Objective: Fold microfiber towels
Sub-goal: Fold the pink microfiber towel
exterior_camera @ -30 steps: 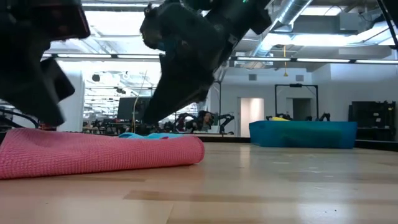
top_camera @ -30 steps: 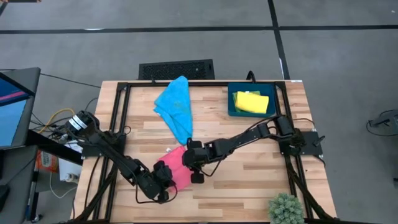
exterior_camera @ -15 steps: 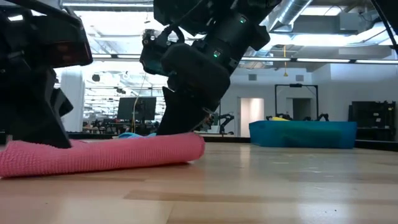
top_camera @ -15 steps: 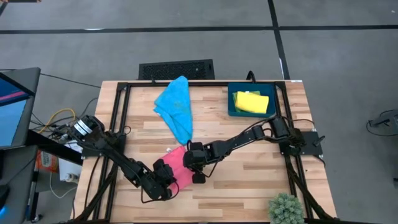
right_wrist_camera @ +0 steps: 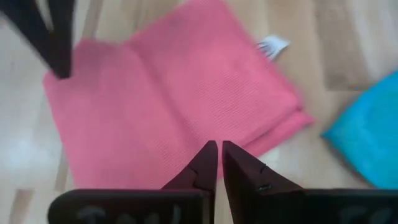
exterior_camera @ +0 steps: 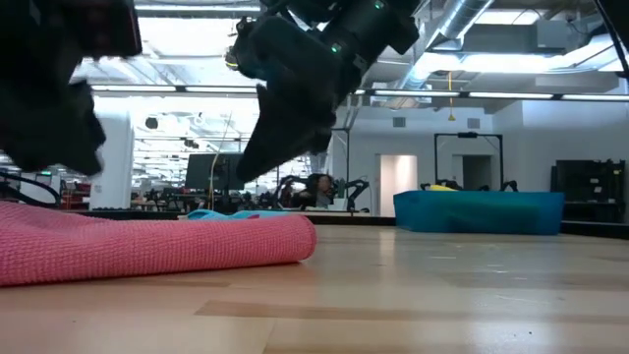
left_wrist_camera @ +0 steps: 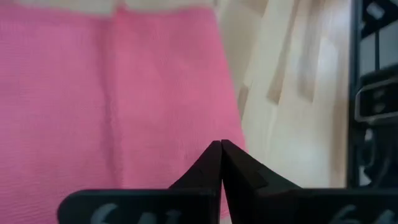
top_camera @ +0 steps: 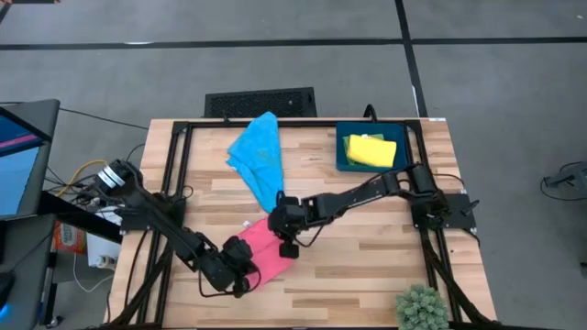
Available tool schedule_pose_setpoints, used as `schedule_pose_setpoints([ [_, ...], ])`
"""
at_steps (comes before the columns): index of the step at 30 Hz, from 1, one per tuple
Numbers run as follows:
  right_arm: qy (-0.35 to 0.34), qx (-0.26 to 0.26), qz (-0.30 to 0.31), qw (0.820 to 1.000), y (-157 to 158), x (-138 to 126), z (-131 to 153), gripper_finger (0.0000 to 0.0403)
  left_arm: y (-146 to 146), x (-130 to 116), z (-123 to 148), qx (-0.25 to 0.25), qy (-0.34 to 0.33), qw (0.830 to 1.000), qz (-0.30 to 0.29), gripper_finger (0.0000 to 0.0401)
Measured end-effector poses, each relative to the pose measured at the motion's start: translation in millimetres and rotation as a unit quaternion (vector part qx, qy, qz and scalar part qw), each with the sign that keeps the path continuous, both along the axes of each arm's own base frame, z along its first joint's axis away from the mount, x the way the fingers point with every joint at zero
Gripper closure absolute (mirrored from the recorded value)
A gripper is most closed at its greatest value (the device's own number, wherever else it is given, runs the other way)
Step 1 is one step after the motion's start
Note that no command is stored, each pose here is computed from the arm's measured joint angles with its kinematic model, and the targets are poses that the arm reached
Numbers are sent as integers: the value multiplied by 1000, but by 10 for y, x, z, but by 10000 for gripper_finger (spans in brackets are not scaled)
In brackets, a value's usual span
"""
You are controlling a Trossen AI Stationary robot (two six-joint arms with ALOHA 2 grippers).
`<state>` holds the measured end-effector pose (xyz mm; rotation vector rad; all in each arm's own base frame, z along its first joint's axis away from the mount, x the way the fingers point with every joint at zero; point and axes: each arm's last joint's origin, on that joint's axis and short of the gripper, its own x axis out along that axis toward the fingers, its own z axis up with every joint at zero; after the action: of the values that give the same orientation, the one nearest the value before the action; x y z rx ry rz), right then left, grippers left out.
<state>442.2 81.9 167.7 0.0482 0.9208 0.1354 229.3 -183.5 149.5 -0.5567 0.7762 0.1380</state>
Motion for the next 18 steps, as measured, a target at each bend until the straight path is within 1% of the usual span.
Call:
schedule_pose_setpoints([
  [2,-2,17,-31,999,-91,7,53,353,49,-33,112,-1,-10,1000,15,401],
  [5,4,52,-85,995,-251,29,60,342,169,-151,275,-10,-2,998,69,401],
  [7,9,75,-92,993,-359,41,61,325,270,-263,361,-10,13,993,113,397],
  [9,8,90,-102,991,-454,55,66,301,354,-396,430,-2,21,988,156,385],
  [11,9,96,-108,989,-518,59,65,269,421,-504,462,7,28,981,194,365],
  [14,5,95,-117,989,-567,67,69,216,491,-603,407,18,71,969,235,323],
  [16,0,86,-129,988,-576,72,72,184,491,-618,325,12,79,963,256,292],
  [18,-5,78,-136,988,-581,76,74,161,477,-603,212,-1,74,961,267,262],
])
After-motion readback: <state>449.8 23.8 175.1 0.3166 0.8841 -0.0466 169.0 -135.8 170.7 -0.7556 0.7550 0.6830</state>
